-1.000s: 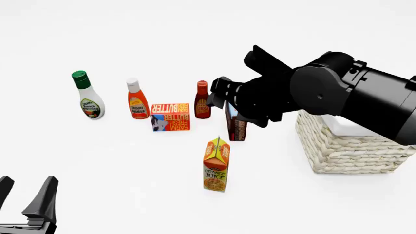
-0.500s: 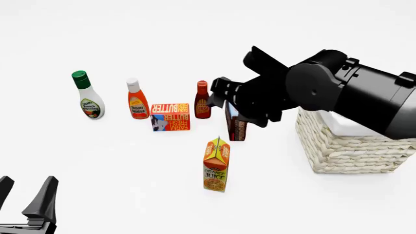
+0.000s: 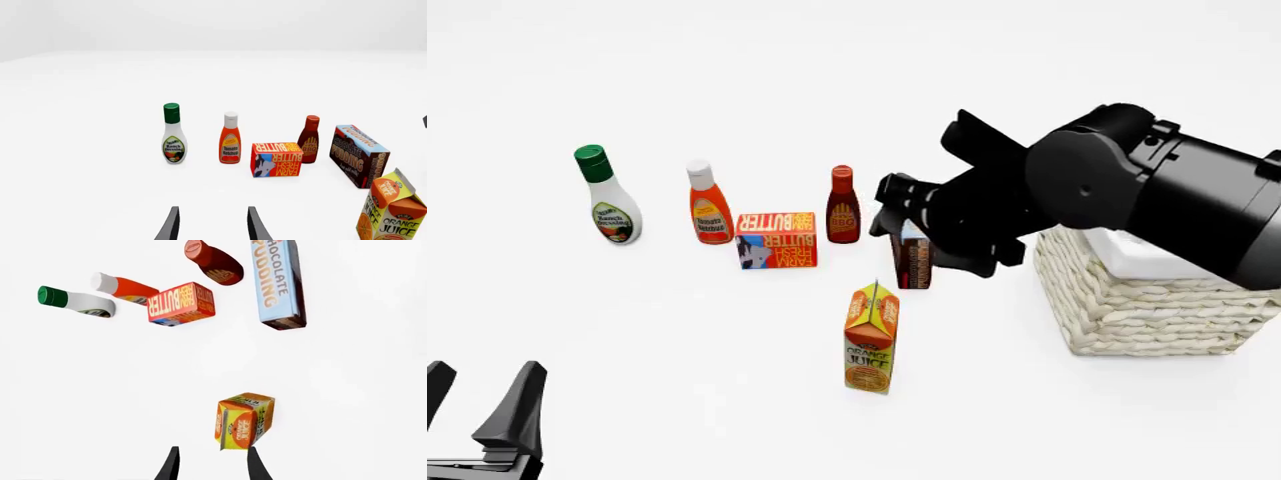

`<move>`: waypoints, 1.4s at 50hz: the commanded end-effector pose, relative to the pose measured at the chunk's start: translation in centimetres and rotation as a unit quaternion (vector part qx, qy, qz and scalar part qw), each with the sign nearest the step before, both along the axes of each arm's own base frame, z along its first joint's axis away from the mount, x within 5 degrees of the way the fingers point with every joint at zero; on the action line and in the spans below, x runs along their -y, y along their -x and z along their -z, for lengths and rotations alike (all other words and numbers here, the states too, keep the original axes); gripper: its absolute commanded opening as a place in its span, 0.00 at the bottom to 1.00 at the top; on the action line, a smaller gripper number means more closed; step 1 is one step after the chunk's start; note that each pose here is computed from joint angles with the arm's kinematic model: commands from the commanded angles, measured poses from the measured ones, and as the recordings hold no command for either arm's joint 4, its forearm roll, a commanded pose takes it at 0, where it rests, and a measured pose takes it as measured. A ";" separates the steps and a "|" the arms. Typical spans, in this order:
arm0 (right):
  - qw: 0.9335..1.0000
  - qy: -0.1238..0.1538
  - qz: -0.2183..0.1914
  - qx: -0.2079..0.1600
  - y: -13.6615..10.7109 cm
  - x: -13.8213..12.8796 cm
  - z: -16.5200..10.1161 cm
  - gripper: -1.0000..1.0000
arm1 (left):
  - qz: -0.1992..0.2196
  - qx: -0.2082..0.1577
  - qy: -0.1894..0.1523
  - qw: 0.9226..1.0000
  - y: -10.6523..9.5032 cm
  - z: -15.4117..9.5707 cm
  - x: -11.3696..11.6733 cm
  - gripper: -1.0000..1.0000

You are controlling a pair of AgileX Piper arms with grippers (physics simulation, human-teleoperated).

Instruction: Pick the orange juice and place it in the basket.

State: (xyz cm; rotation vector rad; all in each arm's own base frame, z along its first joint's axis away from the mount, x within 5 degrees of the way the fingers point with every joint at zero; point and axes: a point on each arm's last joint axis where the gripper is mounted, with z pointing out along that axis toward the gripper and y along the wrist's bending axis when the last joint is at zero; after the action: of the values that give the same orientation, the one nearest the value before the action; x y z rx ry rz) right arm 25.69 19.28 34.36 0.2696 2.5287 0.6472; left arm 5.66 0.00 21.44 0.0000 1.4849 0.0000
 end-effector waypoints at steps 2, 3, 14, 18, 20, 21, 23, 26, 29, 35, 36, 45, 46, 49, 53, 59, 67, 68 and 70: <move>1.000 0.011 0.006 -0.023 0.4 0.4 0.8 1.00 | 0.000 0.000 0.000 1.000 0.0 0.0 0.0 1.00; 1.000 0.012 0.007 -0.026 0.5 0.4 1.0 1.00 | 0.000 0.000 0.000 1.000 0.0 0.0 0.0 1.00; 0.998 0.024 0.013 -0.048 0.0 0.0 2.8 1.00 | 0.000 0.000 0.000 1.000 0.0 0.0 0.0 1.00; 0.998 0.024 0.013 -0.053 -0.2 -0.3 3.2 1.00 | 0.000 0.000 0.000 1.000 0.0 0.0 0.0 1.00; 0.998 0.025 0.013 -0.054 -0.3 -0.5 3.4 1.00 | 0.000 0.000 0.000 1.000 0.0 0.0 0.0 1.00; 0.998 0.025 0.014 -0.055 -0.4 -0.5 3.4 1.00 | 0.000 0.000 0.000 1.000 0.0 0.0 0.0 1.00; 0.998 0.026 0.013 -0.059 -0.4 -0.8 3.7 1.00 | 0.000 0.000 0.000 1.000 0.0 0.0 0.0 1.00; 0.998 0.028 0.012 -0.062 -0.6 -1.1 4.0 1.00 | 0.000 0.000 0.000 1.000 0.0 0.0 0.0 1.00; 0.998 0.028 0.012 -0.062 -0.6 -1.1 4.0 1.00 | 0.000 0.000 0.000 1.000 0.0 0.0 0.0 1.00; 0.997 0.032 0.004 -0.067 -0.5 -1.8 4.6 1.00 | 0.000 0.000 0.000 1.000 0.0 0.0 0.0 1.00; 0.997 0.032 0.002 -0.069 -0.4 -2.0 4.7 1.00 | 0.000 0.000 0.000 1.000 0.0 0.0 0.0 1.00; 0.997 0.039 -0.001 -0.073 -0.6 -2.3 5.2 1.00 | 0.000 0.000 0.000 1.000 0.0 0.0 0.0 1.00; 0.996 0.040 0.000 -0.074 -0.8 -2.3 5.2 1.00 | 0.000 0.000 0.000 1.000 0.0 0.0 0.0 1.00; 0.996 0.040 0.002 -0.075 -1.0 -2.2 5.2 1.00 | 0.000 0.000 0.000 1.000 0.0 0.0 0.0 1.00; 0.996 0.042 0.002 -0.075 -1.3 -2.2 5.3 1.00 | 0.000 0.000 0.000 1.000 0.0 0.0 0.0 1.00; 0.996 0.047 0.000 -0.078 -1.7 -2.6 5.8 1.00 | 0.000 0.000 0.000 1.000 0.0 0.0 0.0 1.00; 0.995 0.050 -0.005 -0.083 -1.8 -3.2 6.3 1.00 | 0.000 0.000 0.000 1.000 0.0 0.0 0.0 1.00; 0.995 0.051 -0.006 -0.083 -1.8 -3.2 6.3 1.00 | 0.000 0.000 0.000 1.000 0.0 0.0 0.0 1.00; 0.995 0.053 -0.006 -0.084 -1.8 -3.3 6.5 1.00 | 0.000 0.000 0.000 1.000 0.0 0.0 0.0 1.00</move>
State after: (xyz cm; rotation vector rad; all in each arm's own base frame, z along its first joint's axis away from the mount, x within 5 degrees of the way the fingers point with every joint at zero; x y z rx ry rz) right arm 27.27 22.06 28.49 0.2929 2.7029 0.5249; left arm 5.66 0.00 21.44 0.0000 1.4849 0.0000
